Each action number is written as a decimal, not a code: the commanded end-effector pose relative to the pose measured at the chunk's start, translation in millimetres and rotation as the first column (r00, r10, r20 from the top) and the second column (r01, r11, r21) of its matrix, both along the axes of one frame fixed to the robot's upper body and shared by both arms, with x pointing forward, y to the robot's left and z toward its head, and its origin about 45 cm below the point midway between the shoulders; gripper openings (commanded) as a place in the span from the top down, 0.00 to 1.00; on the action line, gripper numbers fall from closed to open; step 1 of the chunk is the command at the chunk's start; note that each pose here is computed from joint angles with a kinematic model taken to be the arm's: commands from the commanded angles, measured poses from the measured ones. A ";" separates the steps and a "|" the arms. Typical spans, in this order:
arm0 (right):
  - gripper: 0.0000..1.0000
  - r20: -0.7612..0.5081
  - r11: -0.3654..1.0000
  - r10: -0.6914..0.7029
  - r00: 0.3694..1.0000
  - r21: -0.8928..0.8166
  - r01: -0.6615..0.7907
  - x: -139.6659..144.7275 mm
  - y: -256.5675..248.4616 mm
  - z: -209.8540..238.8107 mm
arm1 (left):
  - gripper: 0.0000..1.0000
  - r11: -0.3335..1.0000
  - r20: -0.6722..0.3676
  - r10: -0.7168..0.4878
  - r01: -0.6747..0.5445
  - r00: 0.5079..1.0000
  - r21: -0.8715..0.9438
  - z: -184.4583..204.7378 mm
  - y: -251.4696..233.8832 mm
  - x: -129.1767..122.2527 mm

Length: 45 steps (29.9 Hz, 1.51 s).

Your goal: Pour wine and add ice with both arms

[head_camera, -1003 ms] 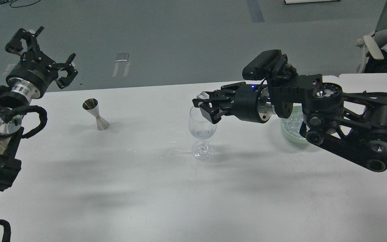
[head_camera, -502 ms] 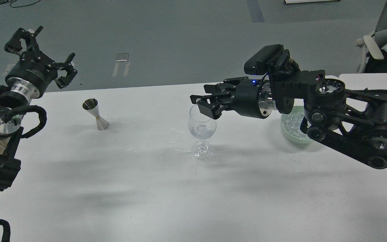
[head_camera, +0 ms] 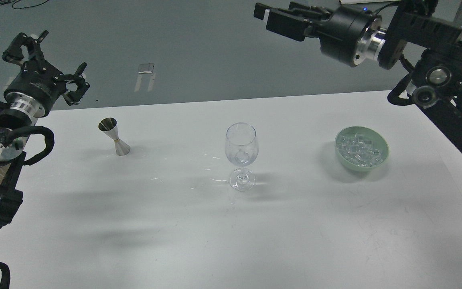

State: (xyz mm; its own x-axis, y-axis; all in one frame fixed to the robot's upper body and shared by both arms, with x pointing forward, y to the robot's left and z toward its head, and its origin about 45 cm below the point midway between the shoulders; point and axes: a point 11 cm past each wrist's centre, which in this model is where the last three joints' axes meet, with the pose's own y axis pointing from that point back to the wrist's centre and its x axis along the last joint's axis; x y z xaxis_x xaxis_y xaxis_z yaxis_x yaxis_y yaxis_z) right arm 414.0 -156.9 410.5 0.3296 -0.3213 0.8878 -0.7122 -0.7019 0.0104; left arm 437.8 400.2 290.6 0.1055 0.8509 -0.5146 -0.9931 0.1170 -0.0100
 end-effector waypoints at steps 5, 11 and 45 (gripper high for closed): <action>0.00 0.022 0.949 -0.053 0.998 0.311 0.044 5.3 -35.0 52.7 | 0.04 1.000 -0.029 0.020 -0.020 0.999 -0.005 -8.8 8.2 2.1; 0.00 -0.097 0.845 -0.043 0.994 0.527 0.088 23.6 -67.8 60.2 | 0.03 1.000 0.001 0.014 -0.014 1.000 -0.007 -7.4 3.4 3.5; 0.00 -0.316 -0.089 0.490 0.812 0.909 0.407 77.8 -145.6 -34.9 | 0.03 0.981 0.268 -0.143 0.172 0.953 -0.089 17.0 -32.9 6.3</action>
State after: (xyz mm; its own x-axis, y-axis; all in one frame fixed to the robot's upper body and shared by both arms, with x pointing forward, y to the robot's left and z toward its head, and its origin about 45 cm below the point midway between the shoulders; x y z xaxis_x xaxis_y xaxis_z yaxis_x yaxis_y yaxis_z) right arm 491.2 -312.1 380.8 0.5016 -0.6109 -0.6125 -0.8621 -0.2947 -0.4122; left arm 444.0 366.7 307.2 0.3761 0.7547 -0.5376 -0.9234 0.2571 -0.2850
